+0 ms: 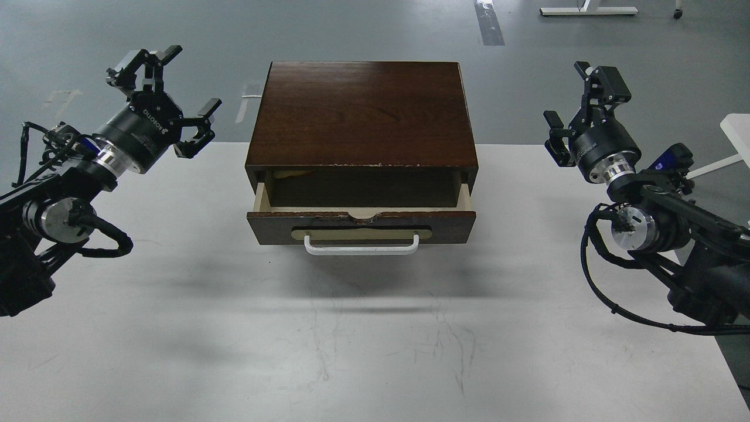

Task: Put corn in drawer with both arms

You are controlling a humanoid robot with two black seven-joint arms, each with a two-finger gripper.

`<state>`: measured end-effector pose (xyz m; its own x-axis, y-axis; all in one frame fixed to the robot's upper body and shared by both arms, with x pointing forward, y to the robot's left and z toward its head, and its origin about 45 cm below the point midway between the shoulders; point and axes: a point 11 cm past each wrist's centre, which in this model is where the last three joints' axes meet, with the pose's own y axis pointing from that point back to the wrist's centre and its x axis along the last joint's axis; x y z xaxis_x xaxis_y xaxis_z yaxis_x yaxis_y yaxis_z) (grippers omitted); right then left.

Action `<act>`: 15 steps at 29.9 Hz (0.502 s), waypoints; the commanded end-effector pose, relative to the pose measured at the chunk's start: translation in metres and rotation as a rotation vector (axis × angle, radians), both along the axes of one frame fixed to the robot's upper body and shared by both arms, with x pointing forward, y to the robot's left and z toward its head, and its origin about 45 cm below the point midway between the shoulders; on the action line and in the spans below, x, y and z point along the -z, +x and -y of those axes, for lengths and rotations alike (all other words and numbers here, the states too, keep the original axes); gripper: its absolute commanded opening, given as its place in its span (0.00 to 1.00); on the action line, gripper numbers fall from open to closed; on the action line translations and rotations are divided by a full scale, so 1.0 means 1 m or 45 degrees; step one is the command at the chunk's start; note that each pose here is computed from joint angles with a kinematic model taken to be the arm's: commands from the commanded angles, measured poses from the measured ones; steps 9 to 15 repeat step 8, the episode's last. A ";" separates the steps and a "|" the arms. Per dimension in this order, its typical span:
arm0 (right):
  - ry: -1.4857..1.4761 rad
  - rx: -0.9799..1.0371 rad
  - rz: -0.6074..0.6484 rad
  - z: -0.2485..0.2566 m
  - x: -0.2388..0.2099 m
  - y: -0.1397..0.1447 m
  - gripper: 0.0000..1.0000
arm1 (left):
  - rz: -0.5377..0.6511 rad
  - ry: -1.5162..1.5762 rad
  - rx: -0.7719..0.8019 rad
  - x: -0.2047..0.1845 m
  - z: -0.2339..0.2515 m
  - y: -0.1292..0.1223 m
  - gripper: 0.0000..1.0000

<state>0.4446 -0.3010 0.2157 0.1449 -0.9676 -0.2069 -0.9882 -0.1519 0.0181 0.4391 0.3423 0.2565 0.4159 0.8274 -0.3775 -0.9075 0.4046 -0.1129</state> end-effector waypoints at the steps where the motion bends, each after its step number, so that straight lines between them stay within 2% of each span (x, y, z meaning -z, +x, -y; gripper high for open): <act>1: 0.005 -0.025 -0.021 -0.009 0.008 -0.004 1.00 | -0.005 -0.006 0.004 0.003 0.003 0.000 0.98; 15: 0.026 -0.052 -0.047 -0.021 0.018 -0.009 1.00 | -0.005 -0.008 -0.001 0.004 0.003 0.000 0.98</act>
